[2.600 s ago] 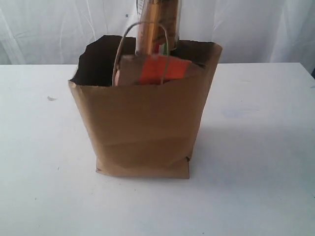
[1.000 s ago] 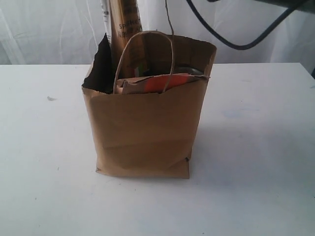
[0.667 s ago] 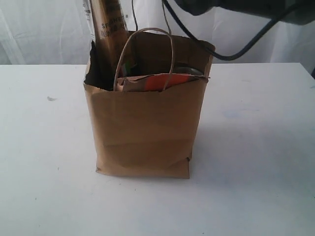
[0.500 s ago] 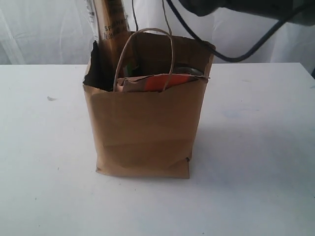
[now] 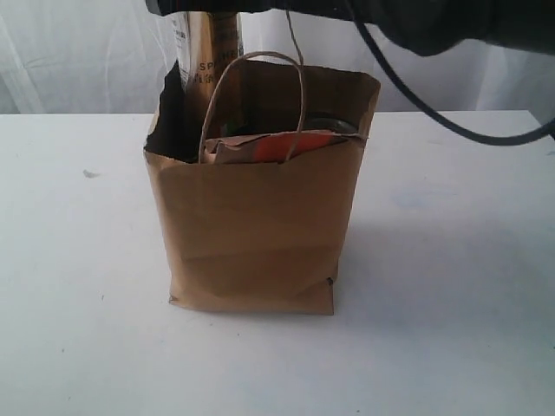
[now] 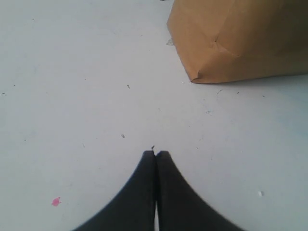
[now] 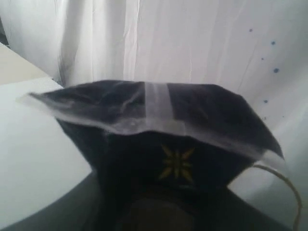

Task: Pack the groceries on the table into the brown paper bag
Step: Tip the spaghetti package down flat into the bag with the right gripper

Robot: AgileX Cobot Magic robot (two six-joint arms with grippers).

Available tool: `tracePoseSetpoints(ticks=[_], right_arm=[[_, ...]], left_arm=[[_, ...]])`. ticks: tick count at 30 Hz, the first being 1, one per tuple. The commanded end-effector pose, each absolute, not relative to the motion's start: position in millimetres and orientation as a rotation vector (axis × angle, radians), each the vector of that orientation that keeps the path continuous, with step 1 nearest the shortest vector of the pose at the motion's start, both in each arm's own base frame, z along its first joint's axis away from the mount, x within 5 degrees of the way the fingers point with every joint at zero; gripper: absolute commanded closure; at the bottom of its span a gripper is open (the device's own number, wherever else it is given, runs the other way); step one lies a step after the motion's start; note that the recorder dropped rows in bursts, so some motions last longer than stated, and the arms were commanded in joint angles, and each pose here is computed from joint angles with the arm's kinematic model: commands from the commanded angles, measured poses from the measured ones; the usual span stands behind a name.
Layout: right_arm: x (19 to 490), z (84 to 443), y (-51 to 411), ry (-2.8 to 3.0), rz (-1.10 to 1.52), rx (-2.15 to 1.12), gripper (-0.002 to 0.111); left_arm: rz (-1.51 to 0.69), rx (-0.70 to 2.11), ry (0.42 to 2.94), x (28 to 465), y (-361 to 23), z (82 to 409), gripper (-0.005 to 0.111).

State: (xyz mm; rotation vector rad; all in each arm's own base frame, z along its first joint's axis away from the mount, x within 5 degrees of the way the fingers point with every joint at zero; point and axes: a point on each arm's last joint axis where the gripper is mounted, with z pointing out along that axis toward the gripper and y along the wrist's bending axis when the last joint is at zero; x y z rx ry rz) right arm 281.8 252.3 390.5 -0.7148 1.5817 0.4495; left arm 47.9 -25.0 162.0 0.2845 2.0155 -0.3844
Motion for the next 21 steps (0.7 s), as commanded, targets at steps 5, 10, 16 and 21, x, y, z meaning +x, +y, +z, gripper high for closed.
tracePoseSetpoints(ticks=[5,10,16,21], right_arm=[[273.9,351.1,230.4,1.998,0.31,-0.86,0.108],[268.4,343.8,224.5,2.105,0.263,-0.908,0.108],[264.9,345.3,220.2,2.124,0.237,-0.925,0.108],[258.8,343.3,214.0,2.193,0.199,-0.965,0.108]], left_arm=[[-0.378,0.281,2.011,47.6,-24.4,161.7,0.107],[-0.378,0.281,2.011,47.6,-24.4,161.7,0.107],[-0.378,0.281,2.011,47.6,-24.4,161.7,0.107],[-0.378,0.281,2.011,47.6,-24.4,161.7,0.107]])
